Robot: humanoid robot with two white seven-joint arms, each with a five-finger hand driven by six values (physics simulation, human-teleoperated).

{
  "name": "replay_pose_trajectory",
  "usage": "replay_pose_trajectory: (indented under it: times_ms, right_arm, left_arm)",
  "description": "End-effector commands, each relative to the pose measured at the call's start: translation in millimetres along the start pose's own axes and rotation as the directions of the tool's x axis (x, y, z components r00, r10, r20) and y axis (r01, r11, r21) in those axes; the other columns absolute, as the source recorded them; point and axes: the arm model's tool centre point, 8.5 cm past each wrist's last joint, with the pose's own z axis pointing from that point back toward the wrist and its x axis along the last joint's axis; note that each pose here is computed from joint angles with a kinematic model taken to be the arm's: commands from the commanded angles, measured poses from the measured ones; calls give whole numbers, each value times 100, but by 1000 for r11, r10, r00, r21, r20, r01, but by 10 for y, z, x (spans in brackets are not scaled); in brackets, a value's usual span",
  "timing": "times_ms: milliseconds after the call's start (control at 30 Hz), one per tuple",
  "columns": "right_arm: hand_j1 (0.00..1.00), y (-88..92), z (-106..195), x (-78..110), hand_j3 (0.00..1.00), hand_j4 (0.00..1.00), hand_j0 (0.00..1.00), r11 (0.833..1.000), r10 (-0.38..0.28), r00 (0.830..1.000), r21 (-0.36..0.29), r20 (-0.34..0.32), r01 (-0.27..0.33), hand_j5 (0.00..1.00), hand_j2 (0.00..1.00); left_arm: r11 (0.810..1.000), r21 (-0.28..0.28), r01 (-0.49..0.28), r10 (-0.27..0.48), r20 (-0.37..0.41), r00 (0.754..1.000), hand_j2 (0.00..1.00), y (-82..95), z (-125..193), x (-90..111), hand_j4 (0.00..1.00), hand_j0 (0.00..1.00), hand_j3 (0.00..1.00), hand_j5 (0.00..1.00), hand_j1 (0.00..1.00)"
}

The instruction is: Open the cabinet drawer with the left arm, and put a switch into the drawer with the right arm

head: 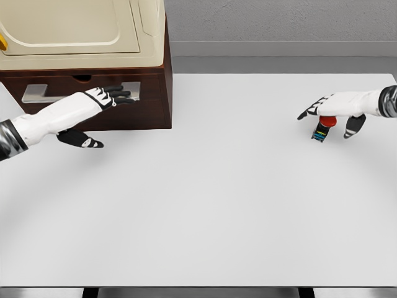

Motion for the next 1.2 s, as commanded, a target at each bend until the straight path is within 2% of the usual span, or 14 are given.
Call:
replay_pose_trajectory:
  times_ms: [0, 433, 667, 767, 1167]
  right_arm:
    - [97, -4, 5, -3, 97, 97, 97, 1000, -5, 1000, -4, -1, 5, 97, 97]
    - [94, -16, 1, 11, 94, 94, 94, 1000, 0, 1000, -6, 3, 0, 94, 94]
    - [94, -15, 6, 10, 94, 94, 94, 1000, 1, 1000, -5, 2, -1, 94, 94]
    - [90, -8, 3, 11, 90, 90, 90, 1000, 1, 1000, -4, 3, -1, 90, 90]
    - [91, -13, 1, 18, 91, 91, 91, 1000, 4, 1000, -4, 4, -4, 91, 91]
  left_arm:
    - [1000, -4, 25, -25, 0, 1000, 100, 35, 15, 22, 100, 100, 100, 100, 100]
    - [999, 22, 43, -42, -23, 999, 100, 49, 329, 97, 100, 100, 100, 100, 100]
    - [999, 28, 35, -34, -40, 999, 100, -6, 468, 108, 100, 100, 100, 100, 100]
    - [999, 33, 35, -34, -44, 998, 100, -19, 522, 130, 100, 100, 100, 100, 100]
    - [999, 37, 23, -20, -64, 998, 100, -130, 728, 162, 100, 100, 100, 100, 100]
